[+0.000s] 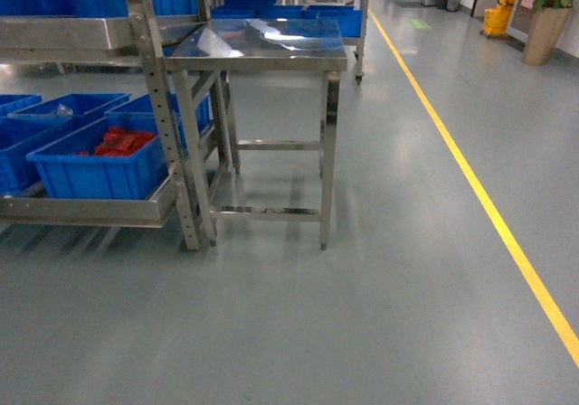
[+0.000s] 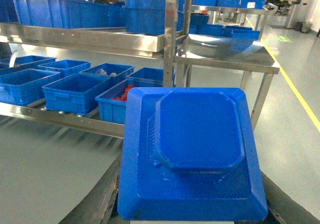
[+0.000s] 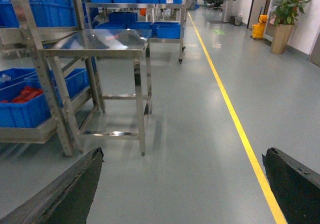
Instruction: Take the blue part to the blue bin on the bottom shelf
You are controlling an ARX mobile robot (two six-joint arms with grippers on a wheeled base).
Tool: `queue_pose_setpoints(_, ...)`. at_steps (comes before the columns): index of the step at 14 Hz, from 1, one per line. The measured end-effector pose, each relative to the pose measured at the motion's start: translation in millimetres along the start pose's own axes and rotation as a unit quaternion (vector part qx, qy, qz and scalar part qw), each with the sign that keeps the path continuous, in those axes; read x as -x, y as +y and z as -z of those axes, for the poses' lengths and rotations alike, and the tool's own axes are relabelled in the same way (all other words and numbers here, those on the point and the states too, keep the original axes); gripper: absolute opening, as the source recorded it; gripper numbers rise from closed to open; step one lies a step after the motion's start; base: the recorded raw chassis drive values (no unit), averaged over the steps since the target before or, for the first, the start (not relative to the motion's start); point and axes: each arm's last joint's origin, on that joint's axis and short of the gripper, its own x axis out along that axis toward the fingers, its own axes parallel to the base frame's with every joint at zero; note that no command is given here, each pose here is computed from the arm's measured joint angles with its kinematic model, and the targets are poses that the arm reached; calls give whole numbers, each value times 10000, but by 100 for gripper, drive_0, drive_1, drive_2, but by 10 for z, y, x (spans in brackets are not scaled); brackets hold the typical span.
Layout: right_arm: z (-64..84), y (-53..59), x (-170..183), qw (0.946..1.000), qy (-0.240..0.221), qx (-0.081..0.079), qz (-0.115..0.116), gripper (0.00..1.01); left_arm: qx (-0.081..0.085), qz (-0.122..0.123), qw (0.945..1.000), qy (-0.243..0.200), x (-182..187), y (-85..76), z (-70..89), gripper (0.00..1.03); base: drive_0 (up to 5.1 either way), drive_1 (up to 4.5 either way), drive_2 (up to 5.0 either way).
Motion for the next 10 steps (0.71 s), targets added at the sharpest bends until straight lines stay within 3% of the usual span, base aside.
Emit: queue_pose_setpoints(10,5,0,0,10000,27,0,0,98,-8,3,10000,18,-1,-1,3,43,1,413,-411)
